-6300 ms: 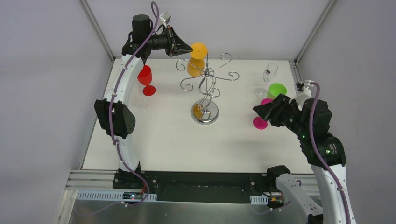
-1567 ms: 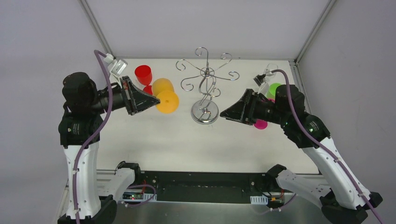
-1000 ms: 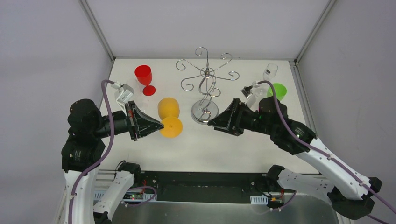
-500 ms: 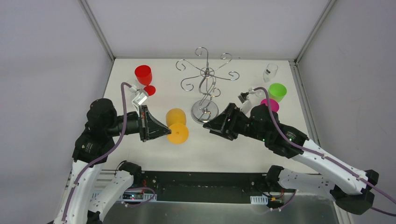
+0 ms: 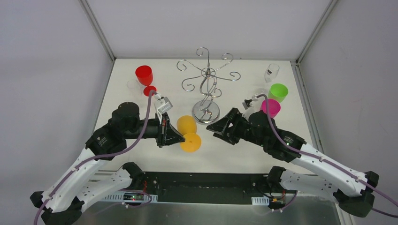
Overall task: Take the wine glass off the wine glass rack
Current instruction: Place the wine glass at the center of the board.
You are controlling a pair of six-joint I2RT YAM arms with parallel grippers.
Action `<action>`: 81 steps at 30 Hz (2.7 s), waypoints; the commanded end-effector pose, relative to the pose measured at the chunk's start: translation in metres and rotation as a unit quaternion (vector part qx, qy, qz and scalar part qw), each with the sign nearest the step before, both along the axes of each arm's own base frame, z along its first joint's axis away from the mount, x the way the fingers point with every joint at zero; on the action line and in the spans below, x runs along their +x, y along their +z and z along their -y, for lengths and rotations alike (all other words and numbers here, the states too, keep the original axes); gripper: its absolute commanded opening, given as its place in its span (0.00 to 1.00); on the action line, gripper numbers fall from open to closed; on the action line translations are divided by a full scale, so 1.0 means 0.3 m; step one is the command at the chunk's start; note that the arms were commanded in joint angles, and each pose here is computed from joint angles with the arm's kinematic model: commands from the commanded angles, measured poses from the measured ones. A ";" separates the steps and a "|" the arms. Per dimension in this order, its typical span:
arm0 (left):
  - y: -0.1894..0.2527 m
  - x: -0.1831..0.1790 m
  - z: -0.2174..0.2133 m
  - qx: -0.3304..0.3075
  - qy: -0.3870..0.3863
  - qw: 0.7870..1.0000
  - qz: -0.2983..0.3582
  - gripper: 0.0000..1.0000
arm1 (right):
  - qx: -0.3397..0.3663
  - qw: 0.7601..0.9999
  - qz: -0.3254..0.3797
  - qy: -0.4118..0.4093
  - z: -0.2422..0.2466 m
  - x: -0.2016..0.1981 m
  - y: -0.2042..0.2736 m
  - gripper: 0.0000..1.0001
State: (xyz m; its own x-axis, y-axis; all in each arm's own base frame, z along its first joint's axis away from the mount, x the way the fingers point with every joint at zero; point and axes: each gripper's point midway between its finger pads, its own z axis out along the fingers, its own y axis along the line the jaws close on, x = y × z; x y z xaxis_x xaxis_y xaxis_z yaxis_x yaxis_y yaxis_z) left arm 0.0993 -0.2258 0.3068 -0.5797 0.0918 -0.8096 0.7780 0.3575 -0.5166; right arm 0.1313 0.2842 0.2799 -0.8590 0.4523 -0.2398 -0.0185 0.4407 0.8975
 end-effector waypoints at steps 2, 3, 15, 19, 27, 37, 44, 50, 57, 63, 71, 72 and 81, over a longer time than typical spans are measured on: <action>-0.009 0.045 0.061 0.020 0.017 0.998 0.061 0.00 | 0.037 0.999 -0.023 -0.002 -0.034 -0.001 -0.007 0.64; -0.014 0.044 0.071 0.026 0.016 0.997 0.067 0.00 | 0.040 0.999 -0.030 0.000 -0.041 -0.003 -0.018 0.64; -0.024 0.018 0.145 0.059 -0.004 0.988 0.142 0.00 | 0.083 0.991 -0.085 0.055 -0.117 -0.057 -0.060 0.64; -0.009 0.002 0.163 0.048 -0.017 0.986 0.159 0.00 | 0.103 0.987 -0.098 0.075 -0.149 -0.067 -0.061 0.62; -0.007 -0.018 0.174 0.040 -0.034 0.983 0.174 0.00 | 0.114 0.982 -0.105 0.110 -0.188 -0.091 -0.040 0.51; -0.019 -0.022 0.174 0.037 -0.035 0.983 0.177 0.00 | 0.125 0.977 -0.115 0.126 -0.206 -0.099 -0.034 0.38; -0.015 -0.018 0.174 0.035 -0.033 0.982 0.183 0.00 | 0.129 0.975 -0.120 0.138 -0.223 -0.105 -0.029 0.22; -0.024 -0.016 0.171 0.038 -0.031 0.982 0.182 0.00 | 0.132 0.974 -0.119 0.144 -0.230 -0.108 -0.025 0.00; -0.039 -0.024 0.161 0.039 -0.031 0.984 0.174 0.06 | 0.136 0.974 -0.112 0.142 -0.219 -0.110 -0.016 0.00; -0.052 -0.032 0.152 0.045 -0.033 0.985 0.166 0.33 | 0.128 0.977 -0.096 0.141 -0.200 -0.114 -0.019 0.00; -0.036 -0.028 0.114 0.042 -0.007 0.987 0.154 0.56 | 0.062 0.982 -0.050 0.173 -0.131 -0.147 -0.076 0.00; -0.031 -0.024 0.107 0.040 0.001 0.988 0.152 0.58 | 0.042 0.982 -0.043 0.177 -0.114 -0.150 -0.097 0.00; -0.016 0.015 0.061 0.046 0.068 0.989 0.120 0.72 | -0.107 0.972 0.045 0.203 0.039 -0.151 -0.233 0.00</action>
